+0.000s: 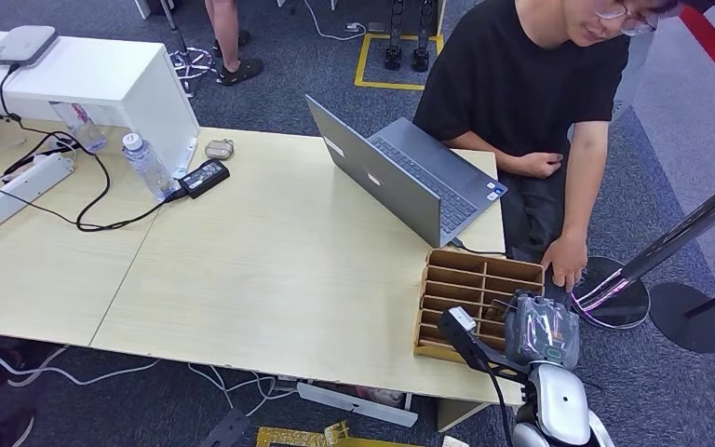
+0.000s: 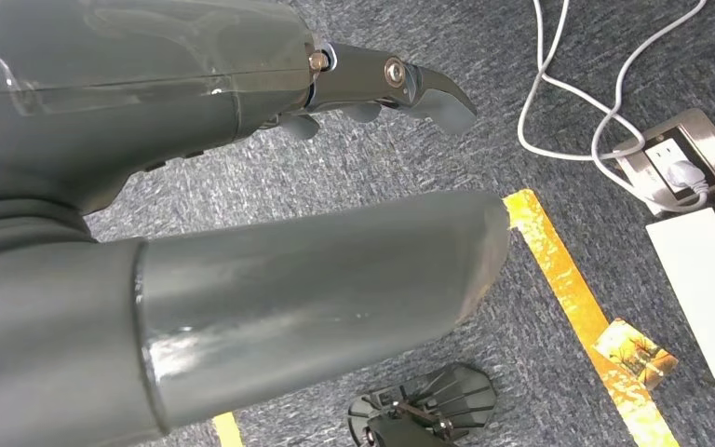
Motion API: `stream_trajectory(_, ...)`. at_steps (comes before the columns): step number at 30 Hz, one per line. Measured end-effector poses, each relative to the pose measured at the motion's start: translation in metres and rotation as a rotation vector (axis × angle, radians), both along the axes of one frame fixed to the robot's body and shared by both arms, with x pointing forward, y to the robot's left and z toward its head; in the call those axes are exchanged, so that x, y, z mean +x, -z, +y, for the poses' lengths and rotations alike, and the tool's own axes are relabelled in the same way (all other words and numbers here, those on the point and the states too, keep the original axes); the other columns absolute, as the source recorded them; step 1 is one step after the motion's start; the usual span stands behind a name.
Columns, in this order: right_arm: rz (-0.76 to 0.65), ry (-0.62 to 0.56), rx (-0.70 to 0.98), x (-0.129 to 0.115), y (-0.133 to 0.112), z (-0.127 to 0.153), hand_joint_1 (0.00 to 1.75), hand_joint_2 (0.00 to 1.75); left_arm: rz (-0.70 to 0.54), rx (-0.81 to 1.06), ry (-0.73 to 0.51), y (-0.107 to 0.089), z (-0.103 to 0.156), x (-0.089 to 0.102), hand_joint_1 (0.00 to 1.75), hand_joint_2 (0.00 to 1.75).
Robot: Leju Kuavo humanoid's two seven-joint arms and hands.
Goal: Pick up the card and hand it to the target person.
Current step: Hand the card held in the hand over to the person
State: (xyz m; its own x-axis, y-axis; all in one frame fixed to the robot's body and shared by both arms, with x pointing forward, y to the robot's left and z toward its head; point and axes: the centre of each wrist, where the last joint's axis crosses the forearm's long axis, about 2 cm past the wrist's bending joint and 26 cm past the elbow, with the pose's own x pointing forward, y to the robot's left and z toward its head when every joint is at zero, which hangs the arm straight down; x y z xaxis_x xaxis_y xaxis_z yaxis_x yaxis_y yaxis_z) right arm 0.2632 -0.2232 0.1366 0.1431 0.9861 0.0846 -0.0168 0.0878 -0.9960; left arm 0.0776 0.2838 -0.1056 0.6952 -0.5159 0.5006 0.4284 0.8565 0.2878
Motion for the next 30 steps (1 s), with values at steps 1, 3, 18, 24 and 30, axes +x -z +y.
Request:
stream_trajectory(1, -0.002, -0.001, 0.002, 0.0, 0.0, 0.0, 1.41, 1.75, 0.0, 0.0, 0.0, 0.0, 0.0, 0.0, 0.0, 0.0)
stream_trajectory(3, -0.005, -0.002, 0.007, -0.001, 0.0, 0.0, 1.44, 1.75, -0.001, -0.001, 0.0, 0.0, 0.0, 0.0, 0.0, 0.0)
stream_trajectory(18, -0.137, 0.038, 0.061, -0.004, -0.028, -0.004, 1.46, 1.75, 0.003, 0.0, -0.008, 0.0, 0.0, 0.0, 0.0, 0.0)
stream_trajectory(24, -0.224, 0.053, 0.08, -0.007, -0.051, -0.007, 1.46, 1.75, 0.005, -0.001, -0.011, 0.0, 0.0, 0.0, 0.0, 0.0)
stream_trajectory(30, -0.314, 0.073, 0.116, -0.009, -0.072, -0.014, 1.46, 1.75, 0.004, -0.001, -0.014, 0.0, 0.0, 0.0, 0.0, 0.0)
